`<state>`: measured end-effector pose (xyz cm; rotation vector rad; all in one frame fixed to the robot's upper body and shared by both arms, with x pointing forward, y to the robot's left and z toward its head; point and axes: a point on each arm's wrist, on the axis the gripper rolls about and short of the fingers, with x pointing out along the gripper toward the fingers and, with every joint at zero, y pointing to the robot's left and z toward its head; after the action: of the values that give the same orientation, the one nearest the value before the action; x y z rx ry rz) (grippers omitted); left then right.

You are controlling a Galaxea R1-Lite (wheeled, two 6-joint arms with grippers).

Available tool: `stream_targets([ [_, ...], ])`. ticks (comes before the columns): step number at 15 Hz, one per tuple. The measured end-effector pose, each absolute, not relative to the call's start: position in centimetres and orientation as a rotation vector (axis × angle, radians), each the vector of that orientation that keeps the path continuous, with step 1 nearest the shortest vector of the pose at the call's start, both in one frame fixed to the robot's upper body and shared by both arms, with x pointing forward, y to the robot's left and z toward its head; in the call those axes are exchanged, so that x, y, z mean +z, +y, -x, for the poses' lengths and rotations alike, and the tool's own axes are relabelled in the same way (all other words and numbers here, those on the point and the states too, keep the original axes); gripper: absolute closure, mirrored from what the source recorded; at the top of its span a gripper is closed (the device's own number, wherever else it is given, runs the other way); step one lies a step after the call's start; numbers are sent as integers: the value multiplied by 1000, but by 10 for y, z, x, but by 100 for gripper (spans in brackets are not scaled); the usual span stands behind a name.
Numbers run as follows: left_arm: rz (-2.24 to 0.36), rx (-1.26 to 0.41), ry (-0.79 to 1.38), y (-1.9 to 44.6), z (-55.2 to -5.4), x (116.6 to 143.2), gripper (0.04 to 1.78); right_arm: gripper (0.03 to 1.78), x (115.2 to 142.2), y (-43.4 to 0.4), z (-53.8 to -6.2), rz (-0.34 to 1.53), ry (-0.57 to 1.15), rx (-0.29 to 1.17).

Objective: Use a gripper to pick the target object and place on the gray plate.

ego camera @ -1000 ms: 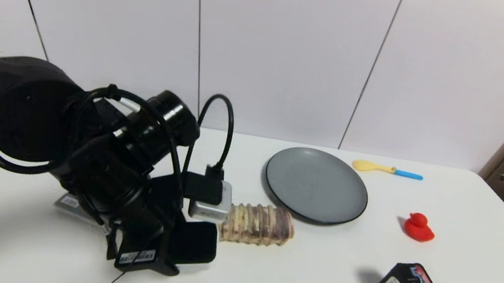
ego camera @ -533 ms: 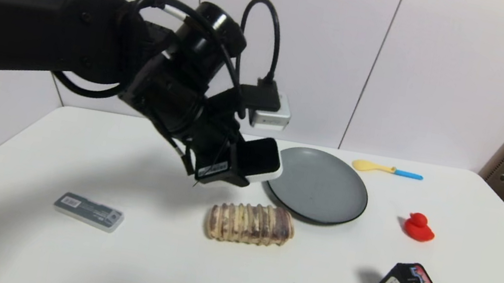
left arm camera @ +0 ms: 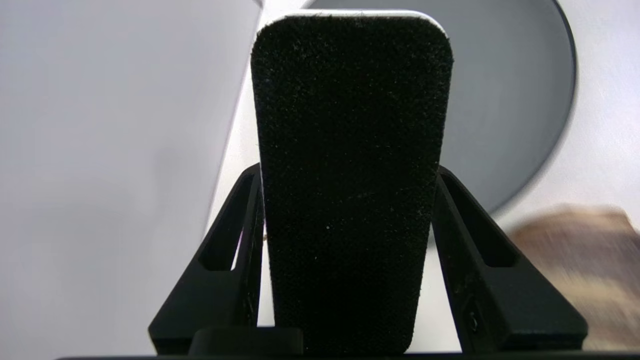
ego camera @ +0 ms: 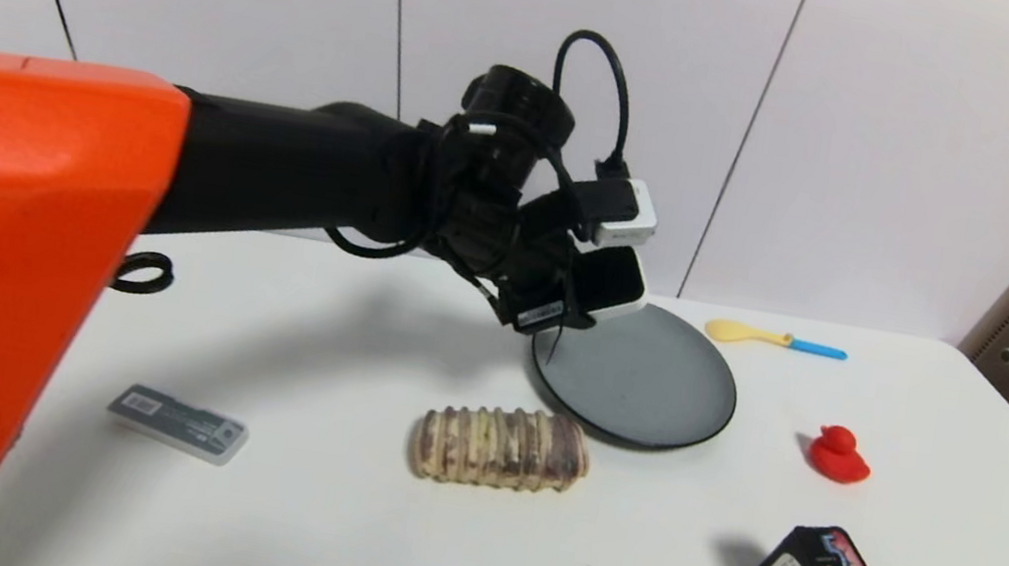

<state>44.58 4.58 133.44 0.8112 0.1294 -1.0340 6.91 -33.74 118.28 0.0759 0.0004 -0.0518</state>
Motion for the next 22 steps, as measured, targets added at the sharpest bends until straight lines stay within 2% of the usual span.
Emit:
stream_targets([
  [6,-745,-1088,-15,16,-473,1292,82,10,1183,-337,-69,-76,0,-53],
  [9,-740,-1098,-5,11,-478,1278,82,10,1183,-337,-69,-76,0,-52],
  [22,-739,-1129,21,8,-481,1263,82,10,1183,-337,-69,-77,0,-53],
])
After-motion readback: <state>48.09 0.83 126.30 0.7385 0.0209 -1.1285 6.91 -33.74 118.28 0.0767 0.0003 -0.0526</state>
